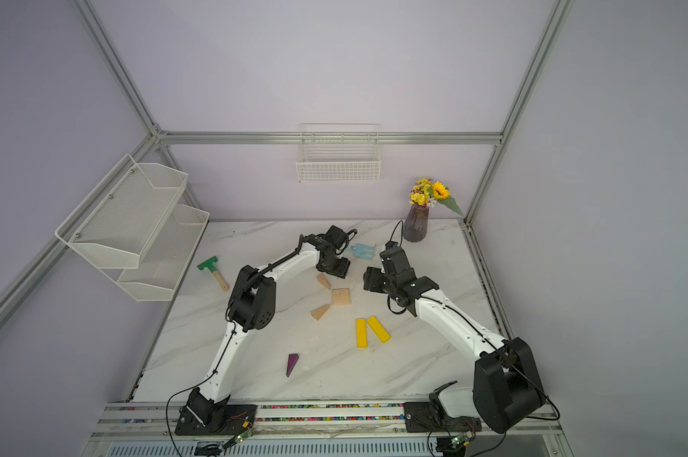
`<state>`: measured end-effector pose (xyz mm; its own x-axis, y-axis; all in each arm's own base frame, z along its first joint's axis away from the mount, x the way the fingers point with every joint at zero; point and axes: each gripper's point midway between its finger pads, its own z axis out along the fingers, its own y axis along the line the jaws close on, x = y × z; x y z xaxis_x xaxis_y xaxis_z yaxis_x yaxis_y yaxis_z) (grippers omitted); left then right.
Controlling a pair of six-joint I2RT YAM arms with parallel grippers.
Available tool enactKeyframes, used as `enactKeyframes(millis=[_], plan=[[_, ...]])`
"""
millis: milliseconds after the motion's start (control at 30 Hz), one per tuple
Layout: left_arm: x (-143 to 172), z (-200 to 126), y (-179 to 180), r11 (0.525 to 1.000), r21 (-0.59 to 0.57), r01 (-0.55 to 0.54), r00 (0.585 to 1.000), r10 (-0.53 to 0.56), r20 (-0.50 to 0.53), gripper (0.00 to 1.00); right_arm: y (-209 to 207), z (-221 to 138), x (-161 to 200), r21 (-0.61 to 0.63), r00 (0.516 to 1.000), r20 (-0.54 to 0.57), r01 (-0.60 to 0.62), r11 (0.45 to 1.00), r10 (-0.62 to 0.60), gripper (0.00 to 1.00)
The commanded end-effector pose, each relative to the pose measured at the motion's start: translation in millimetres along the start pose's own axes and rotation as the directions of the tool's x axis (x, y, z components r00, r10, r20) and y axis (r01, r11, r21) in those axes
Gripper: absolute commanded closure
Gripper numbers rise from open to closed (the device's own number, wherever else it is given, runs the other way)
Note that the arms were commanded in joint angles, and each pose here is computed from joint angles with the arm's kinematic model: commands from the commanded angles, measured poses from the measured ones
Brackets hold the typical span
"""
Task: Assemble a small pinwheel with building blocks
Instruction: Assemble the building block at the center of the board.
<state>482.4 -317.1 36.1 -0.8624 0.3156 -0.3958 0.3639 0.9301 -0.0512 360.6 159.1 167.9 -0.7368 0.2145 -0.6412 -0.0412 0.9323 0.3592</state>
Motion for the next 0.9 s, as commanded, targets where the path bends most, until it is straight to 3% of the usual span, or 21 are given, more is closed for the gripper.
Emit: enactKeyframes(millis=[0, 200, 300, 867], plan=[[-10.3, -9.4, -8.5, 1.000, 0.004, -0.022, 0.999, 0.022, 0.028, 0.43, -1.9, -1.8, -4.0, -0.004, 1.000, 0.023, -0.012, 1.000, 0.012, 0.29], [-13.4, -4.6, -32.4, 0.996, 0.039, -0.085, 0.995, 0.083, 0.058, 0.67, -3.5, 0.0, -1.5, -0.006, 1.000, 0.019, -0.015, 1.000, 0.015, 0.29], [-10.3, -3.5, -41.6, 0.994, 0.057, -0.097, 0.994, 0.094, 0.055, 0.74, -4.7, 0.9, -0.4, -0.004, 1.000, 0.017, -0.018, 1.000, 0.018, 0.29], [-1.8, -4.5, -62.5, 0.988, 0.082, -0.128, 0.991, 0.124, 0.048, 0.77, -5.6, 2.5, 2.6, -0.008, 1.000, 0.010, -0.019, 1.000, 0.019, 0.28]])
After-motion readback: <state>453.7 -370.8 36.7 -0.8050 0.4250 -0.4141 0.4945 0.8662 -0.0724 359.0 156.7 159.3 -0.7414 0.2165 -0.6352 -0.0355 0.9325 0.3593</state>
